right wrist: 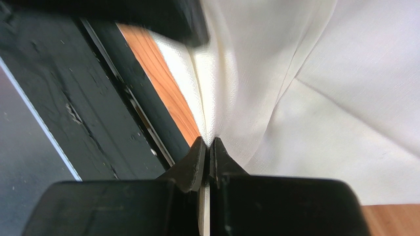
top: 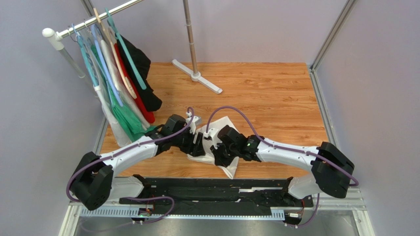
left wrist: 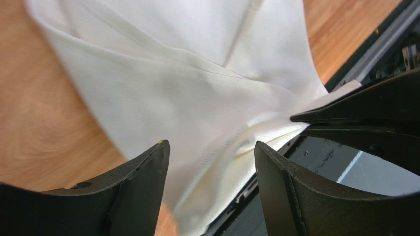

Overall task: Fold the napkin, place the utensils inside, and roll it up
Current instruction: Roll the napkin with the utensil

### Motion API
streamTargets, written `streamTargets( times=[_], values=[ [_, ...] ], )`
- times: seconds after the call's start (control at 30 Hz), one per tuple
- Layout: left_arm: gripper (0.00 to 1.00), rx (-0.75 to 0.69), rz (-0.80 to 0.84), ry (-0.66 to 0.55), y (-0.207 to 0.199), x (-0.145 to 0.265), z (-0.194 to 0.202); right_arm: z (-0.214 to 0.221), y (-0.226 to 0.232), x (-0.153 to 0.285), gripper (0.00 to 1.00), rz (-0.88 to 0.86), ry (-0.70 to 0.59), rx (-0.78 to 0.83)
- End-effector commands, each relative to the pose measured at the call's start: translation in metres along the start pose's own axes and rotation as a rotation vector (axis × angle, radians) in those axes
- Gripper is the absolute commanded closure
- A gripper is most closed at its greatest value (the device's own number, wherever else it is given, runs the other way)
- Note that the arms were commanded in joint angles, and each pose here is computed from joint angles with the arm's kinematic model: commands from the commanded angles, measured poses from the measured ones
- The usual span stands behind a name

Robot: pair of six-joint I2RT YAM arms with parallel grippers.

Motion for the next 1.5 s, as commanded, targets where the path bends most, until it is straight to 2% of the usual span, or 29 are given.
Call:
streamTargets(
  times=[0.0,0.03,0.13,0.37,0.57,0.63,0.93,1.13,1.47],
  values=[
    [0.27,0.022,-0.025,-0.099,0.004,0.006,-0.025,0.026,-0.007,0.004,1.00,0.041,0.098,-0.052],
    [0.10,0.013,-0.006,-0.121,0.001,0.009,-0.027,0.026,-0.008,0.004,1.00,0.053,0.100,-0.057],
    [0.03,0.003,0.012,-0.147,-0.002,0.014,-0.025,0.025,-0.008,0.003,1.00,0.047,0.097,-0.068],
    [0.04,0.028,-0.065,-0.183,0.004,0.022,-0.023,0.026,-0.010,-0.001,1.00,0.033,0.125,-0.074],
    [0.05,0.065,-0.159,-0.286,0.013,0.034,-0.014,0.024,-0.010,-0.006,1.00,0.010,0.154,-0.092],
    [0.06,0.027,-0.127,-0.342,0.007,0.042,-0.018,0.021,-0.010,-0.006,1.00,-0.011,0.160,-0.104],
    [0.12,-0.040,0.015,-0.364,-0.004,0.031,0.006,0.015,-0.013,-0.016,1.00,-0.064,0.235,-0.129],
    [0.11,-0.128,0.091,-0.454,-0.020,0.031,0.012,0.014,-0.022,-0.021,1.00,-0.106,0.269,-0.185],
    [0.11,-0.213,0.050,-0.363,-0.018,0.015,0.029,0.017,-0.033,-0.027,1.00,-0.177,0.323,-0.258]
  ],
)
Point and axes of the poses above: each gripper's point midway between its finger pads, its own x axis back along the fingers, its own y axis along the line the jaws close on, z = x × y, the point moved 6 cm from there along x, back along the fingers, and after that the axes turned 1 degree about -x, right-handed, at the moved point
